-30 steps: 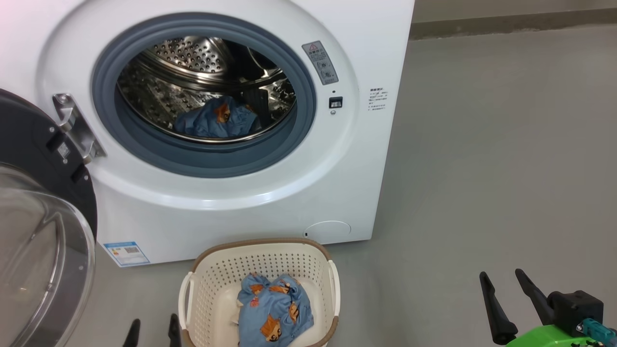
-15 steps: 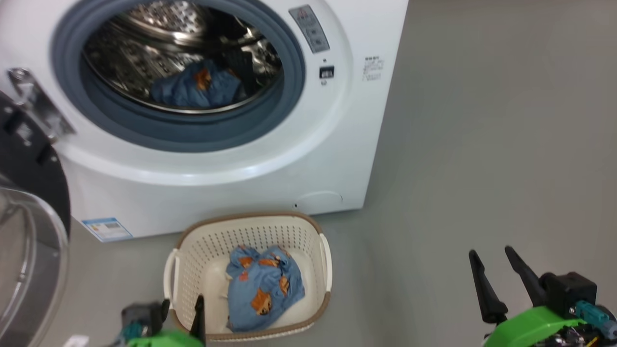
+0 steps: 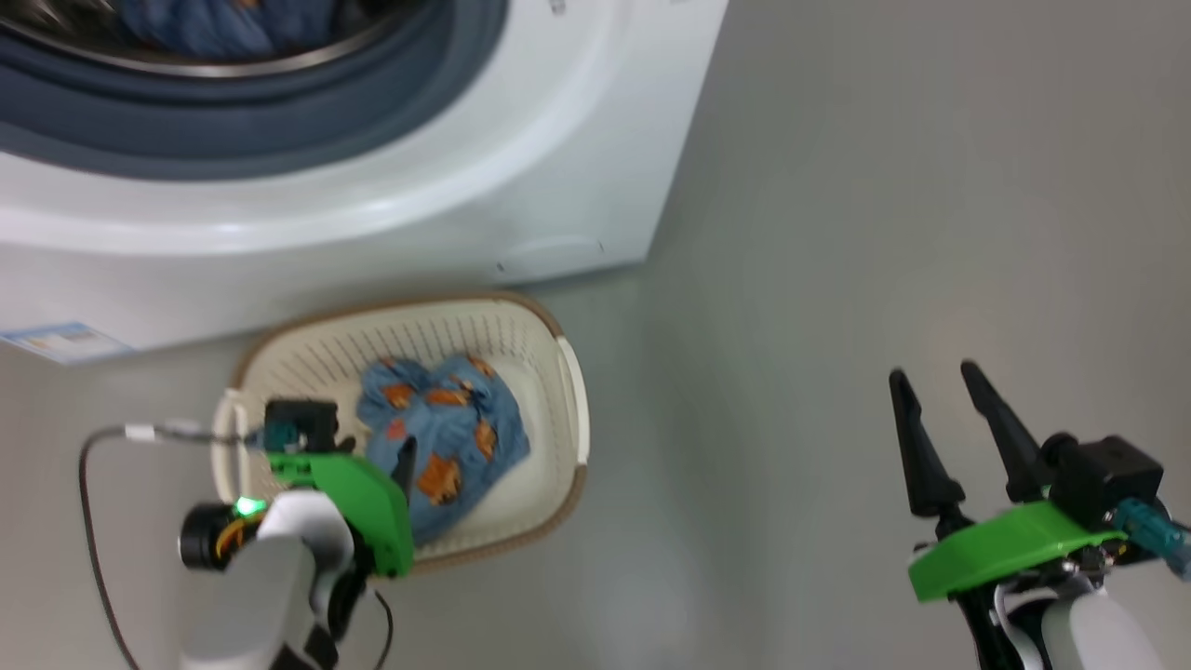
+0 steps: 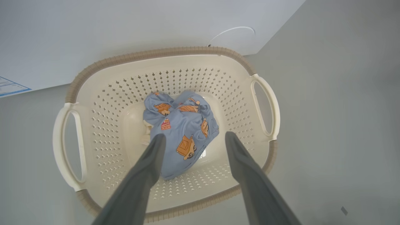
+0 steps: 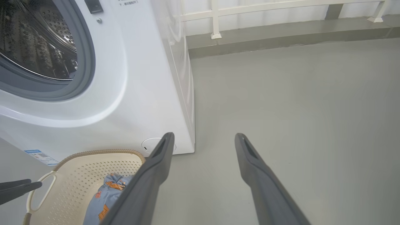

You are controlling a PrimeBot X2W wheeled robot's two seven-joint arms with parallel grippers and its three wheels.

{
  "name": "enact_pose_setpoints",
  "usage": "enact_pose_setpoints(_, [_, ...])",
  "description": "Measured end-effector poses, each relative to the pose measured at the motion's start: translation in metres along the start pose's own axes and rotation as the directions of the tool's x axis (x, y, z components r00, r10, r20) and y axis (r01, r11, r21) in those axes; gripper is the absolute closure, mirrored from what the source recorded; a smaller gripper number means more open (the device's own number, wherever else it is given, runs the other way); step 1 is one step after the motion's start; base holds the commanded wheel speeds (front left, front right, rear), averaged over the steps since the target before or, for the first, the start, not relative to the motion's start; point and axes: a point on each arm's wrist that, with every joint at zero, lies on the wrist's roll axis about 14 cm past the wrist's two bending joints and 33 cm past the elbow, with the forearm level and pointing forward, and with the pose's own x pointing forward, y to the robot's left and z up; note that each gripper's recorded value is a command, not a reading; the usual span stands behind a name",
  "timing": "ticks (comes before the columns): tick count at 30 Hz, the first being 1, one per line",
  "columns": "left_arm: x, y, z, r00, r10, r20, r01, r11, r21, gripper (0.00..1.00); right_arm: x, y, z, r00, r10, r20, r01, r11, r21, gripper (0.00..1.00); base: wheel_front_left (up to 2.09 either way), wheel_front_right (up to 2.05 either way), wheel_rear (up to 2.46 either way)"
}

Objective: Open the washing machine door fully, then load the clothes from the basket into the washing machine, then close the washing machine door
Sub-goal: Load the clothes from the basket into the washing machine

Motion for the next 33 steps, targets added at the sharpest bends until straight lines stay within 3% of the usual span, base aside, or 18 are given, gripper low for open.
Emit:
enact_pose_setpoints(18, [0.131, 0.019, -0.065, 0.941, 0.004, -0.338, -0.043, 0.993, -0.107, 0.0, 0.066, -0.017, -0.089, 0.99, -0.027, -0.142, 0.035, 0.998, 0.054, 0.0, 0.0, 0.0, 0.0])
enact_pose_setpoints(24, [0.159, 0.034, -0.106, 0.91, 0.033, -0.413, -0.083, 0.991, -0.103, 0.0, 0.069, -0.027, -0.127, 0.974, -0.054, -0.218, 0.069, 0.996, 0.063, 0.0, 0.0, 0.0, 0.0])
enact_pose_setpoints(33, [0.194, 0.036, -0.135, 0.901, 0.043, -0.433, -0.104, 0.987, -0.119, 0.0, 0.065, -0.04, -0.169, 0.946, -0.083, -0.314, 0.101, 0.994, 0.044, 0.0, 0.0, 0.0, 0.0])
